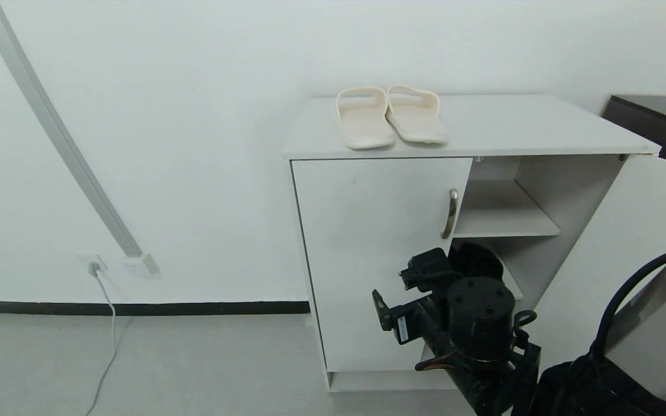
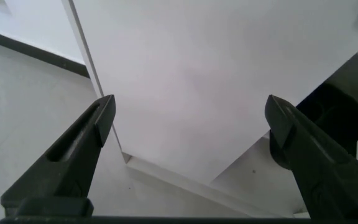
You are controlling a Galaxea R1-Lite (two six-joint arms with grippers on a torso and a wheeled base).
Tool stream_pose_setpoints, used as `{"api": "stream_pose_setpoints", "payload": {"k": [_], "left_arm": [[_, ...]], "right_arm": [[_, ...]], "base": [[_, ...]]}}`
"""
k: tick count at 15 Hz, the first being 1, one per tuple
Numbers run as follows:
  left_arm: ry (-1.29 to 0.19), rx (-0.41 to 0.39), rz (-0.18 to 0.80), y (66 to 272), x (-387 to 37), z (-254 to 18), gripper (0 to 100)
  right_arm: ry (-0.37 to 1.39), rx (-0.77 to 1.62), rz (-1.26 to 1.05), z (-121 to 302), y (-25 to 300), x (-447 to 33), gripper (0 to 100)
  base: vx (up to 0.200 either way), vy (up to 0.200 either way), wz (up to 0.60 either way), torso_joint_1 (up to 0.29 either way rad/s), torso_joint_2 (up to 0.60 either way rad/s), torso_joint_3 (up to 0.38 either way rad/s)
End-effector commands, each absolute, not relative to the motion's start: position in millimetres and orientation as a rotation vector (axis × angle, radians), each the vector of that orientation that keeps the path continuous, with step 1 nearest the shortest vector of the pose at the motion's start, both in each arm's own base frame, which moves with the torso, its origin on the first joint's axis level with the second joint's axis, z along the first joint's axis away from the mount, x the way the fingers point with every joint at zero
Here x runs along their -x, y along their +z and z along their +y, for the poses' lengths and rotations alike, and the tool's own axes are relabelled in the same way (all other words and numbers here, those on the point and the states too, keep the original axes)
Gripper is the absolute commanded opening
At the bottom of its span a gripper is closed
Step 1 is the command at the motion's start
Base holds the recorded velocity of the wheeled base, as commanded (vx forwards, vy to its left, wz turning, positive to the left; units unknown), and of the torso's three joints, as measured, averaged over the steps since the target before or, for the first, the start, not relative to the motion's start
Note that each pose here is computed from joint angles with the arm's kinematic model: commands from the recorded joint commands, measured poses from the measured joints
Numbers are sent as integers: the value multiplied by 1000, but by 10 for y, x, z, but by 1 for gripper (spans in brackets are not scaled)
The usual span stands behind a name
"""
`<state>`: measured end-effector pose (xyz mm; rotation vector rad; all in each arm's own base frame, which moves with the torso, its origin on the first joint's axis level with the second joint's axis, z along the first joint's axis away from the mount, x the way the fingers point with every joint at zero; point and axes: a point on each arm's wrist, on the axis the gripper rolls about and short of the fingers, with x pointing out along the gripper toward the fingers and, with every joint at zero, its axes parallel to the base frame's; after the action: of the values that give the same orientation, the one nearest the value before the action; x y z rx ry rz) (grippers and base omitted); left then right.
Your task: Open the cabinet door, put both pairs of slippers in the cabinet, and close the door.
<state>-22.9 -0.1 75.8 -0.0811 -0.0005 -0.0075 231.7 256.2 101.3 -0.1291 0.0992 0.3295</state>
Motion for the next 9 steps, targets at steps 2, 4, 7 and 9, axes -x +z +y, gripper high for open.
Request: {"api": "stream_pose_setpoints", "payload": {"k": [2,4,7,9], "left_arm": [[-8,81,0,759,228,-1,0],[-8,81,0,759,228,-1,0],[-8,81,0,759,228,-1,0],[-8,81,0,759,228,-1,0]], "right_arm": [[325,129,99,2552,1009,-2327,100],[324,129,99,2549,1009,-2331,100],[324,130,101,2550,1004,-2332,100],[324,131,102,2548,1001,-2330,100]], "base": [[0,0,0,156,-476,-322],[0,0,0,173,-479,-317],[0,0,0,191,-497,-313],[0,0,0,208,-515,-310]]}}
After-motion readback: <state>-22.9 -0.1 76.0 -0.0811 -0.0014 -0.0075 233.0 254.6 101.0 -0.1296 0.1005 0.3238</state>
